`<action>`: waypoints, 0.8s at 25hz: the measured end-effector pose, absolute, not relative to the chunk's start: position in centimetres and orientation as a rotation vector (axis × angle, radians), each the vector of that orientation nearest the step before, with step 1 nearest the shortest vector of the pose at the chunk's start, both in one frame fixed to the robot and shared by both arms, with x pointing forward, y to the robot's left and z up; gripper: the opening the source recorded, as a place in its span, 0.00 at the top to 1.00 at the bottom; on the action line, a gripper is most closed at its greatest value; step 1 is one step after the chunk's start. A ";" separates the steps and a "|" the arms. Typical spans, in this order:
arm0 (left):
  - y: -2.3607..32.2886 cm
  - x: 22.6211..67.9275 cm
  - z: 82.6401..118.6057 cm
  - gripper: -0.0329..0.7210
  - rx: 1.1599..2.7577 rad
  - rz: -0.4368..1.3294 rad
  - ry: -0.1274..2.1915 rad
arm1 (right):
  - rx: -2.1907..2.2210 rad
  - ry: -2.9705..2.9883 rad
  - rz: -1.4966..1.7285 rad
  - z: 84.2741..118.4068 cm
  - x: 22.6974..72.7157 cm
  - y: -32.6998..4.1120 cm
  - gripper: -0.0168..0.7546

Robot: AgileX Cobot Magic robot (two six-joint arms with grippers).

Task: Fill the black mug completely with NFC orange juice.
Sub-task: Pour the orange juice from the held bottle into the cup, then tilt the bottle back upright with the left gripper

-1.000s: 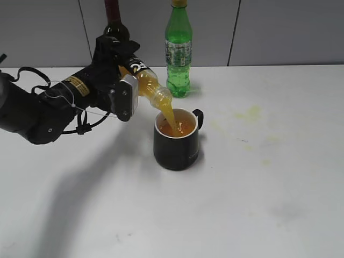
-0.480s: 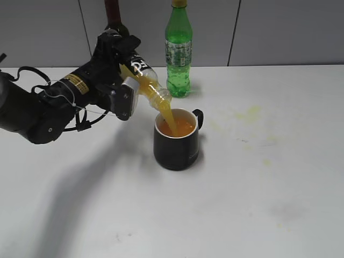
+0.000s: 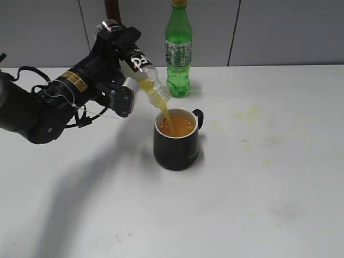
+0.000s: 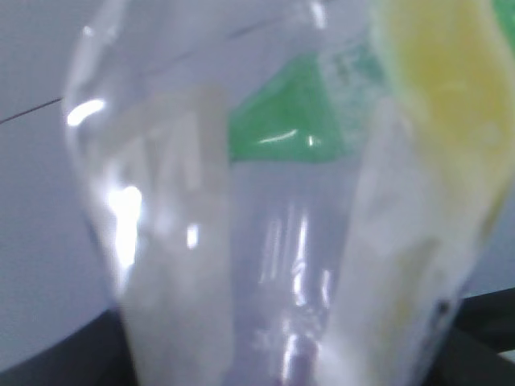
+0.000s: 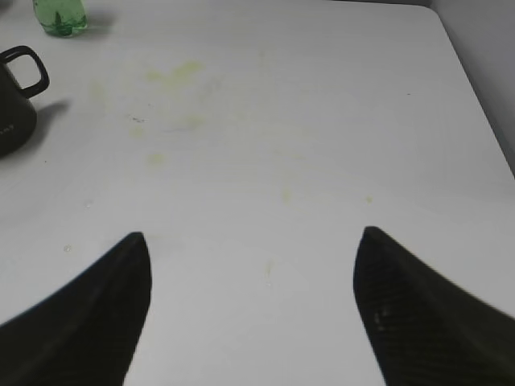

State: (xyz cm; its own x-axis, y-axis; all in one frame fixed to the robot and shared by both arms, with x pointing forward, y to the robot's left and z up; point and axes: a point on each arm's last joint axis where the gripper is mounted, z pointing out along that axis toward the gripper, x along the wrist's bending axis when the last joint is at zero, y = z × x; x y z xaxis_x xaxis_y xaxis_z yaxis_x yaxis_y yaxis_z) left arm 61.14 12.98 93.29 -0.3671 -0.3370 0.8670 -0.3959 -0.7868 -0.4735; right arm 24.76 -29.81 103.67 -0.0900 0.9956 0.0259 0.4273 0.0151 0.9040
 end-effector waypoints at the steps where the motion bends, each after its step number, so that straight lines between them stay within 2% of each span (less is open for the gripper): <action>1: 13.0 61.1 93.3 0.33 1.742 2.364 -1.026 | 1.487 1.601 1.041 103.7 24.8 -29.8 0.21; 13: 12.6 61.0 93.3 0.33 1.680 2.414 -1.206 | 1.487 1.601 1.041 103.7 24.8 -29.8 0.21; 20: 12.5 61.0 93.5 0.33 1.666 2.426 -1.222 | 1.487 1.601 1.041 103.7 24.8 -29.8 0.21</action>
State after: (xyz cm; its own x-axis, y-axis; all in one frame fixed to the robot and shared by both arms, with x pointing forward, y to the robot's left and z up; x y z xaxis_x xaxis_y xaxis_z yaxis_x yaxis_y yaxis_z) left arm 61.03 12.49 93.46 -0.4525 -0.4351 0.7784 -0.3663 -0.7052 -0.6071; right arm 24.76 -29.81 103.67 -0.0900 0.9956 0.0259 0.4273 0.0151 0.9040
